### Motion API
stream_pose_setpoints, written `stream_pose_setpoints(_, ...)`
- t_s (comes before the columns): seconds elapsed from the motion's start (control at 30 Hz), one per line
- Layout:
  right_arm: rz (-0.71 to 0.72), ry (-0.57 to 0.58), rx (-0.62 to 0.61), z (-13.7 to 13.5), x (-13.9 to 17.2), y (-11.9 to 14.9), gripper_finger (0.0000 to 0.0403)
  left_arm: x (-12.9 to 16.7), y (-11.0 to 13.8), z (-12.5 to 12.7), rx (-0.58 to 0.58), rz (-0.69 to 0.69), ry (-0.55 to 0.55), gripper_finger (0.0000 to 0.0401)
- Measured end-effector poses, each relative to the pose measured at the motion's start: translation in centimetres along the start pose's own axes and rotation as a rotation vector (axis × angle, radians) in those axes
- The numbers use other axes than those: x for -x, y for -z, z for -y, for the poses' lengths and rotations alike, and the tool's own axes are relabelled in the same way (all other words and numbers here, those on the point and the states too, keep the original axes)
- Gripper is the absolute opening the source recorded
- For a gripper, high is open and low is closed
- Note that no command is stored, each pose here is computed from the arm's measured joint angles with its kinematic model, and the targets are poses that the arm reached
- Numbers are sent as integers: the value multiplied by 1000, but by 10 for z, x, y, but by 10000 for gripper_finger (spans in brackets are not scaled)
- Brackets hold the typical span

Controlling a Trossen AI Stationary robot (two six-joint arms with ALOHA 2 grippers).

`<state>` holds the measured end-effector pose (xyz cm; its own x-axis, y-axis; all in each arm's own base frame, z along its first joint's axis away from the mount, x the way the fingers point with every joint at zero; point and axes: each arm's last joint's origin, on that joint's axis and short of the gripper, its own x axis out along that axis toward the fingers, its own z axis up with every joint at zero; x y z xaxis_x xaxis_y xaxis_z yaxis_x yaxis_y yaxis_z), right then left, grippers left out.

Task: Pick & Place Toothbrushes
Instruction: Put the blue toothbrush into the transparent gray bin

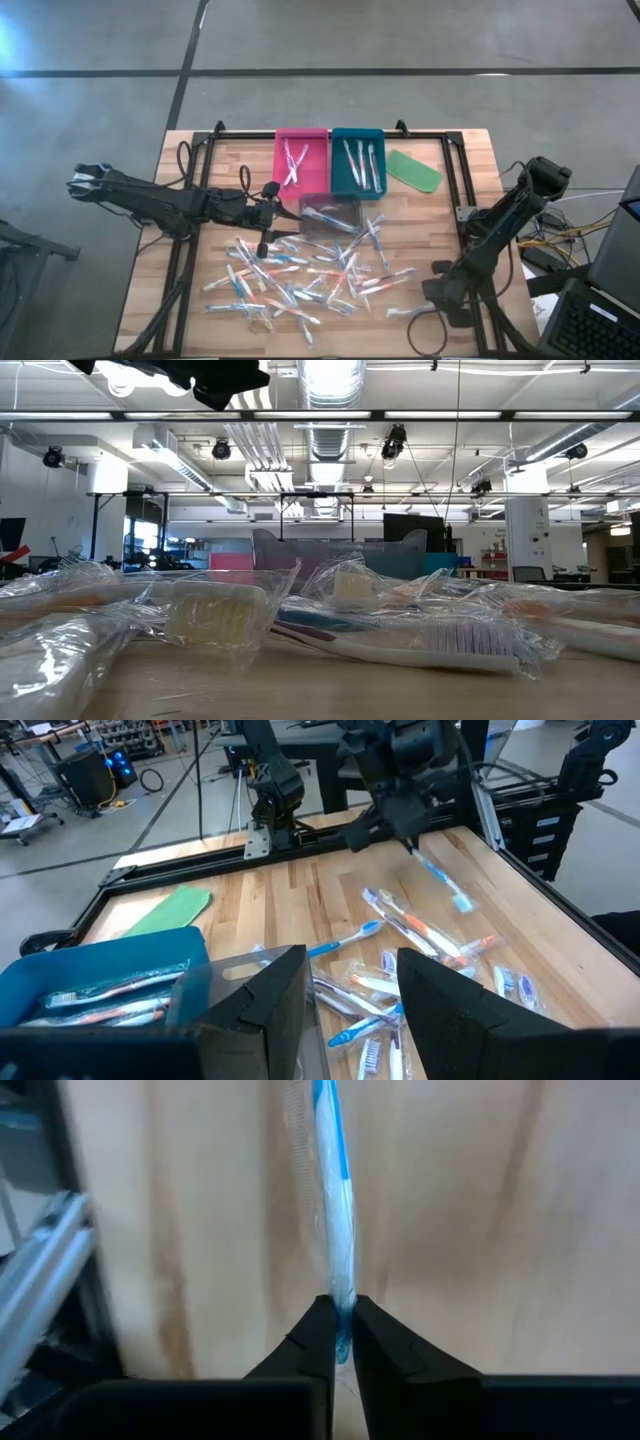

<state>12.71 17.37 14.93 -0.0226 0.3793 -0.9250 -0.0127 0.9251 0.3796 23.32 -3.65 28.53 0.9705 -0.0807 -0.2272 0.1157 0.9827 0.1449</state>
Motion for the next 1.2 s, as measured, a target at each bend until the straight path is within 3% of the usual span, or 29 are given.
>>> stream_pose_setpoints(0.33,226,64,123,-20,19,-17,21,0,0,0,0,-2,0,163)
stream_pose_setpoints(0.53,421,164,117,-28,33,-28,22,0,0,0,0,-2,0,163)
stream_pose_setpoints(0.83,705,321,3,-26,60,-57,22,0,0,0,0,-2,0,163)
stream_pose_setpoints(1.2,839,299,-202,-11,110,-100,22,0,0,0,0,-3,0,163)
